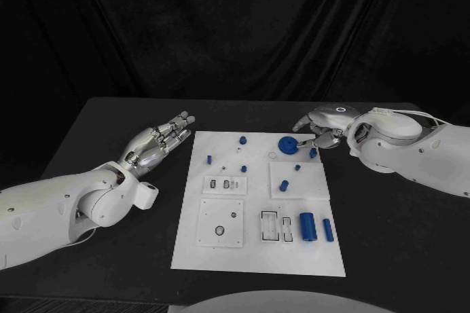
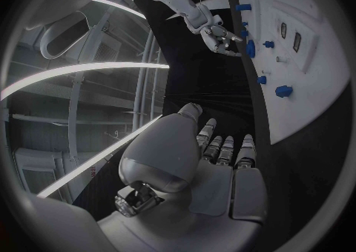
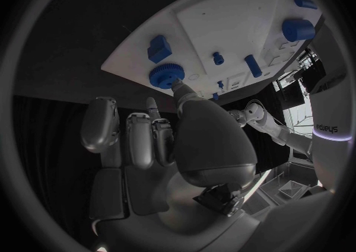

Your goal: Assemble the parts on the task board

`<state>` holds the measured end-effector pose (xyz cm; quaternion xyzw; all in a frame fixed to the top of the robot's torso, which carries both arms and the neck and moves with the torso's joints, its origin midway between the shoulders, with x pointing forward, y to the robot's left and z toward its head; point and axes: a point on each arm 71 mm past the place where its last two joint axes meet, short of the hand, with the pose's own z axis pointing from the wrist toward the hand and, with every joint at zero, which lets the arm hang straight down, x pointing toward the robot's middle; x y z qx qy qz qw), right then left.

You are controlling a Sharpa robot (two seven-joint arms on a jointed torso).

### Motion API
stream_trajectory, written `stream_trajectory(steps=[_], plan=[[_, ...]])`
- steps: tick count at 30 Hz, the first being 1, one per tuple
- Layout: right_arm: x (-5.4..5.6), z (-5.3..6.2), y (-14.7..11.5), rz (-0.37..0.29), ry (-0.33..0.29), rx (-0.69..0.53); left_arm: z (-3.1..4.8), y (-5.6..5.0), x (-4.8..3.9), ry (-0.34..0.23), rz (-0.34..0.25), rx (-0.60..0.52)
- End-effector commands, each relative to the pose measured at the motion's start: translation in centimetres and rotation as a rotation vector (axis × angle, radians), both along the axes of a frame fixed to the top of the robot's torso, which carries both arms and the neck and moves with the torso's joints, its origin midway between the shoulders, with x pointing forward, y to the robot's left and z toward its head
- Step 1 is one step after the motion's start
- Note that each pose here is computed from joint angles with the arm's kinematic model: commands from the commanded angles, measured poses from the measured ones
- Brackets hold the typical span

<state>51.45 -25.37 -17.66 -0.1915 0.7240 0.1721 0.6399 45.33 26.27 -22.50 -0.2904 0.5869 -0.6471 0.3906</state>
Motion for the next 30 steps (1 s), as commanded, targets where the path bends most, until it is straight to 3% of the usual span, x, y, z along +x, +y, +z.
stream_trajectory(steps=[1,30], plan=[[0.1,-0.3,0.0,-0.016,0.004,-0.004,1.32,-0.1,-0.29,-0.144,-0.029,-0.101],[0.5,-2.2,1.6,0.028,0.043,-0.013,1.24,-0.2,-0.25,-0.135,-0.037,-0.101]])
